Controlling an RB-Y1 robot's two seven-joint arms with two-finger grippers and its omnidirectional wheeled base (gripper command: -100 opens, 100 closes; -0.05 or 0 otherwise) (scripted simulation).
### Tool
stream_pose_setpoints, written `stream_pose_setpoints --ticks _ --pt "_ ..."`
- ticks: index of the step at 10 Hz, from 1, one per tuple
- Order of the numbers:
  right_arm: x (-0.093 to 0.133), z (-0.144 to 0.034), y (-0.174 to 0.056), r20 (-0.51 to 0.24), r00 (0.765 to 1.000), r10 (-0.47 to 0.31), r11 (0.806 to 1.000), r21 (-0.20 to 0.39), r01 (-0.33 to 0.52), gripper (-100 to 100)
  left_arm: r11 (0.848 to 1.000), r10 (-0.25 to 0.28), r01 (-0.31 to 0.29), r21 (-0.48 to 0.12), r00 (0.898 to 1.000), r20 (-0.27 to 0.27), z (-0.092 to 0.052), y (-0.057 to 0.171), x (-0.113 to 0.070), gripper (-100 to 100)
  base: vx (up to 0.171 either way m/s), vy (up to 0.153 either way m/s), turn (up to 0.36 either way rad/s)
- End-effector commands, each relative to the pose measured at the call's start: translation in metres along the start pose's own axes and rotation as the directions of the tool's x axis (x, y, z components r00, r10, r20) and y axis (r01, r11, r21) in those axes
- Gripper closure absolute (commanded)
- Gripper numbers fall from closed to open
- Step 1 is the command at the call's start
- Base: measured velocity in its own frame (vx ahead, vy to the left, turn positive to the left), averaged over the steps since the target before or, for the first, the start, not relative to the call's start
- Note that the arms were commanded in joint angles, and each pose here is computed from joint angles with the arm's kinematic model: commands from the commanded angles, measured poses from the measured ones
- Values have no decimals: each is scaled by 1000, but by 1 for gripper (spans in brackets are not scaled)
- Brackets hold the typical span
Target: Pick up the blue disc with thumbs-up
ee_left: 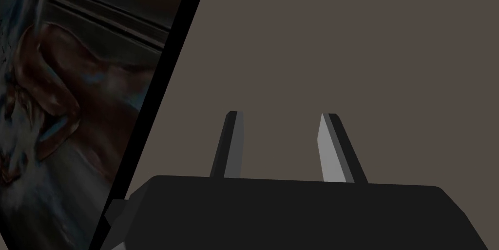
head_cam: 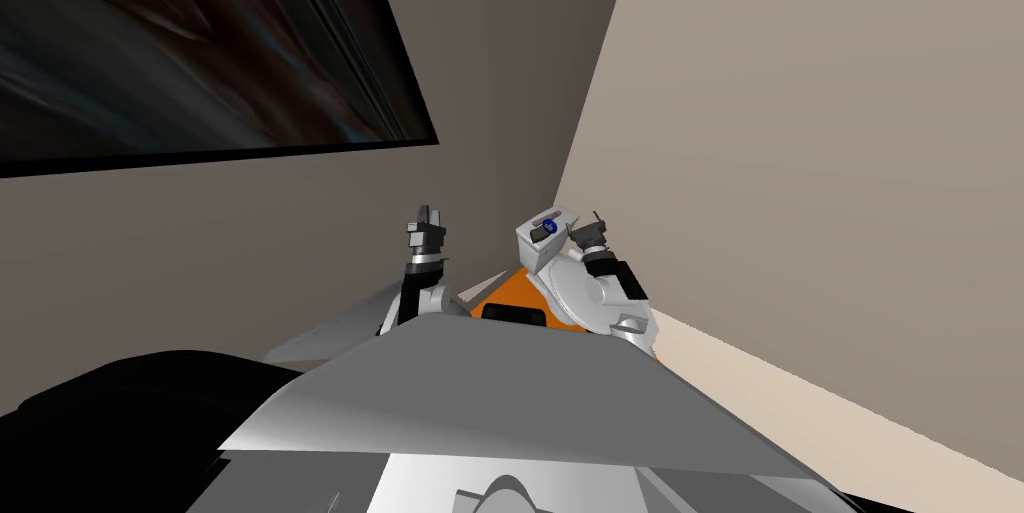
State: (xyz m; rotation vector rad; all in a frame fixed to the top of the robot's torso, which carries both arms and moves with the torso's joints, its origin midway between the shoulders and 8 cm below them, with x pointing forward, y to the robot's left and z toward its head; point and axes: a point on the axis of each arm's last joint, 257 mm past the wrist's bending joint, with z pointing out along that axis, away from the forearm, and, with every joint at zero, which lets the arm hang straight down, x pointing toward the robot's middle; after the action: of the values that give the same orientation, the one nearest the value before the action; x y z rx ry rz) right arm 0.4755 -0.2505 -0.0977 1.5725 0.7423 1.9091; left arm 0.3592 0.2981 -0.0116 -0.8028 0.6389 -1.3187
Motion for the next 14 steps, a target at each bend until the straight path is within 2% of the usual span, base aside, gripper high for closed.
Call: stream_pose_setpoints --ticks 1,3,4,5,6,8,9,11,12,13,14 --pt "0 8 -12 11 997 77 996 45 -77 -100 1000 0 0 0 1000 0 0 0 0 0 23 -3 -45" --pt "-1 8 -12 14 993 116 992 47 -116 -100 1000 0 0 0 1000 0 0 0 0 0 15 0 -10" --pt "-1 14 -23 30 984 175 980 86 -177 -100 1000 0 0 0 1000 0 0 0 0 0 13 -1 -49" --pt "-1 14 -23 33 979 201 975 87 -203 -100 1000 0 0 0 1000 0 0 0 0 0 17 -3 -32" --pt "0 19 -32 49 968 248 960 122 -252 -100 1000 0 0 0 1000 0 0 0 0 0 22 -2 -52" --pt "-1 19 -34 60 955 290 947 125 -295 -100 1000 0 0 0 1000 0 0 0 0 0 15 1 -8" --pt "-1 24 -46 89 936 339 922 164 -350 -100 1000 0 0 0 1000 0 0 0 0 0 17 -2 -52" --pt "-1 24 -46 94 924 370 910 161 -381 -100 1000 0 0 0 1000 0 0 0 0 0 12 -2 -12" --pt "-1 28 -57 128 899 419 878 196 -437 -100 1000 0 0 0 1000 0 0 0 0 0 15 -2 -51" --pt "-2 28 -58 133 888 441 867 193 -459 -100 1000 0 0 0 1000 0 0 0 0 0 17 -2 -26" --pt "-1 32 -69 167 864 475 835 224 -502 -100 1000 0 0 0 1000 0 0 0 0 0 25 -7 -50"
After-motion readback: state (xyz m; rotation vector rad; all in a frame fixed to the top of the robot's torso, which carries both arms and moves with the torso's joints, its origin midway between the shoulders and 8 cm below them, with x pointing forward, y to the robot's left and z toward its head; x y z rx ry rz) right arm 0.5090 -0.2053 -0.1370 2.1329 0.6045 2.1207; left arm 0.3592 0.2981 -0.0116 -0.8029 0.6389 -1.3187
